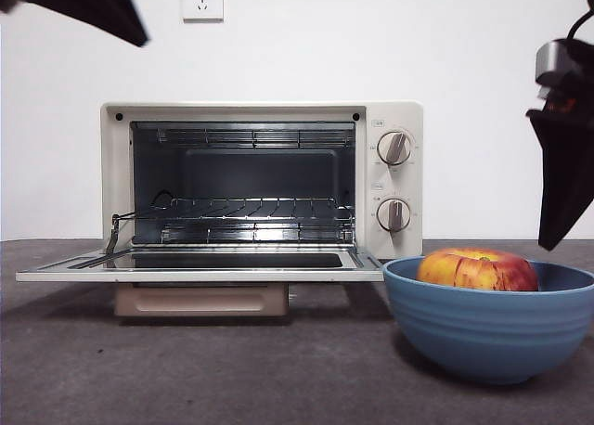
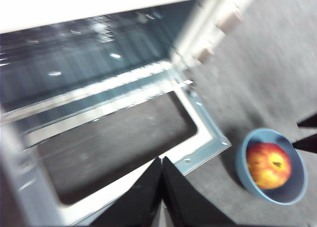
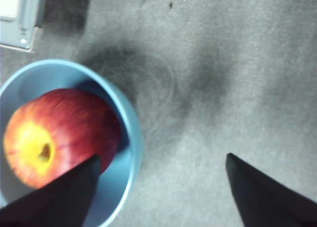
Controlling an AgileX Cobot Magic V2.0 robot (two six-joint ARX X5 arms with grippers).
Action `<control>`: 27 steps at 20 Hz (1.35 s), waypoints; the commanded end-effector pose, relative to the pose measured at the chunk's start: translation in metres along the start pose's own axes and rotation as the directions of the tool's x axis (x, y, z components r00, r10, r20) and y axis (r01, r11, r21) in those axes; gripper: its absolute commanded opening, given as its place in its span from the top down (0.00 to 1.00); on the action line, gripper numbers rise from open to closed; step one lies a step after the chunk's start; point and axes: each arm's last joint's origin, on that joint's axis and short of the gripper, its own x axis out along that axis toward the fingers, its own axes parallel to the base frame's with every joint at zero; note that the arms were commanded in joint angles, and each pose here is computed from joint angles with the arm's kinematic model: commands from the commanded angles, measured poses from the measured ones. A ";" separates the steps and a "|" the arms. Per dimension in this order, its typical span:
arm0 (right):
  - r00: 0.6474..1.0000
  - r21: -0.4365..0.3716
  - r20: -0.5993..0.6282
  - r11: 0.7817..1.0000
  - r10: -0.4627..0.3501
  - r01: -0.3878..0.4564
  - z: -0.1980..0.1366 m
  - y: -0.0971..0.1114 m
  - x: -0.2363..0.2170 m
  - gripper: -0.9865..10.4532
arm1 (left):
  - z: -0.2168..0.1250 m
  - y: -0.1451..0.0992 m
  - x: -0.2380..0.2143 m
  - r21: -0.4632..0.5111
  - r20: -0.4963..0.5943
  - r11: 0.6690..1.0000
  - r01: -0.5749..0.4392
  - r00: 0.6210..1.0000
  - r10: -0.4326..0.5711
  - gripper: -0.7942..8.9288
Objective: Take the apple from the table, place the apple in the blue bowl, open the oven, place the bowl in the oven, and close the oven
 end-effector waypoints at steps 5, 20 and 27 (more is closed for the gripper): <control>0.999 -0.041 -0.052 0.999 0.009 -0.011 0.007 0.006 0.024 0.65 | -0.065 0.012 -0.016 -0.104 0.019 0.993 -0.050 0.998 0.052 0.91; 0.996 -0.060 -0.016 0.994 0.092 -0.092 0.017 0.022 0.030 0.91 | -0.085 0.008 -0.029 -0.102 0.013 0.991 -0.085 0.996 0.087 0.91; 0.966 -0.150 0.155 0.971 0.207 -0.185 0.052 0.087 -0.018 0.91 | -0.085 0.009 -0.030 -0.083 0.014 0.991 -0.104 0.994 0.106 0.91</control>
